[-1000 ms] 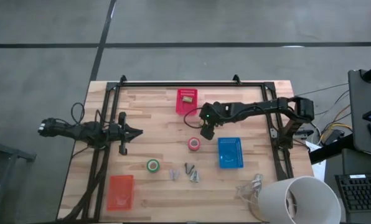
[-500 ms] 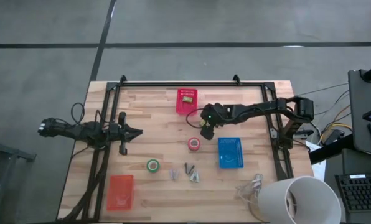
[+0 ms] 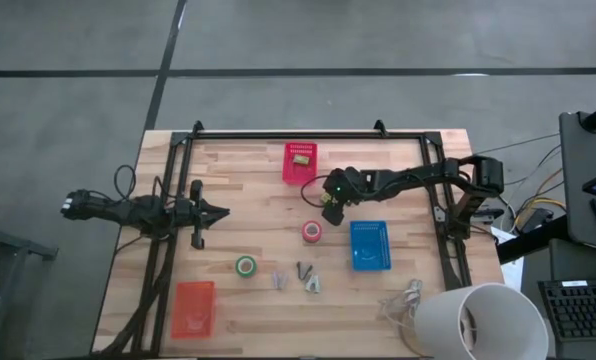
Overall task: Pick and place Stapler, Stapler remover, tape
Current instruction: Put the top green staple box into the red bin
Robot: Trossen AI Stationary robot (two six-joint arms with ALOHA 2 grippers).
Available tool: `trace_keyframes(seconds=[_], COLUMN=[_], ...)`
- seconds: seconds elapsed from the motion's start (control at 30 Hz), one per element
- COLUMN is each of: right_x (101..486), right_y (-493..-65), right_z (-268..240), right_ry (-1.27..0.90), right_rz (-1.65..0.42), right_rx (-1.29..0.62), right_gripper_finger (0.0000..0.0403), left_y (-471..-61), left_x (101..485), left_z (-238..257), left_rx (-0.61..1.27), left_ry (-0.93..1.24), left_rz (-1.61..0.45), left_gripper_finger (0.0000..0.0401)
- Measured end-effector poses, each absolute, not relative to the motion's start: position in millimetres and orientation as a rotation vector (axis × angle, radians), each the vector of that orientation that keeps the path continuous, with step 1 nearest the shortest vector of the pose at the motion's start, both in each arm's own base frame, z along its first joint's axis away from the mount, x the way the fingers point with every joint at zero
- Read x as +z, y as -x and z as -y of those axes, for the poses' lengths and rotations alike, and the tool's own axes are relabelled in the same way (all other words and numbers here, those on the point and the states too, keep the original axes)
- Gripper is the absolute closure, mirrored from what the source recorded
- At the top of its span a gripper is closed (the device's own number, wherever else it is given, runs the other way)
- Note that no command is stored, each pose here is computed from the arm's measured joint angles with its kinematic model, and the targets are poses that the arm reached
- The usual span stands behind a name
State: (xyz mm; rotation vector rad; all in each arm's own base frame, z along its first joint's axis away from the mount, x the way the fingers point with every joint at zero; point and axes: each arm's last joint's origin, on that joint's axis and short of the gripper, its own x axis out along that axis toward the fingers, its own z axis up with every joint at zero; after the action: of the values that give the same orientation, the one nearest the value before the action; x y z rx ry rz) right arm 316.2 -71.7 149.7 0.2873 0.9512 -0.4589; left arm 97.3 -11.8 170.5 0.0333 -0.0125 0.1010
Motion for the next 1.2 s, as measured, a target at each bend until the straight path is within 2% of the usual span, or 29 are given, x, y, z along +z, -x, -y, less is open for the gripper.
trace_keyframes(seconds=[0.33, 0.73, 1.2], right_x=[139, 138, 133], right_y=[-310, -311, -310], right_z=[71, 71, 70], right_ry=[-0.301, -0.29, -0.311], right_rz=[-0.927, -0.91, -0.926], right_rx=[-0.492, -0.48, -0.479], right_gripper_finger=[0.0159, 0.0192, 0.0203], left_y=[-97, -97, -97], left_x=[170, 170, 171], left_z=[12, 12, 12], left_rx=[0.101, 0.101, 0.101], left_ry=[-0.033, -0.033, -0.033], left_rz=[0.013, 0.012, 0.012], left_gripper_finger=[0.0375, 0.0376, 0.0376])
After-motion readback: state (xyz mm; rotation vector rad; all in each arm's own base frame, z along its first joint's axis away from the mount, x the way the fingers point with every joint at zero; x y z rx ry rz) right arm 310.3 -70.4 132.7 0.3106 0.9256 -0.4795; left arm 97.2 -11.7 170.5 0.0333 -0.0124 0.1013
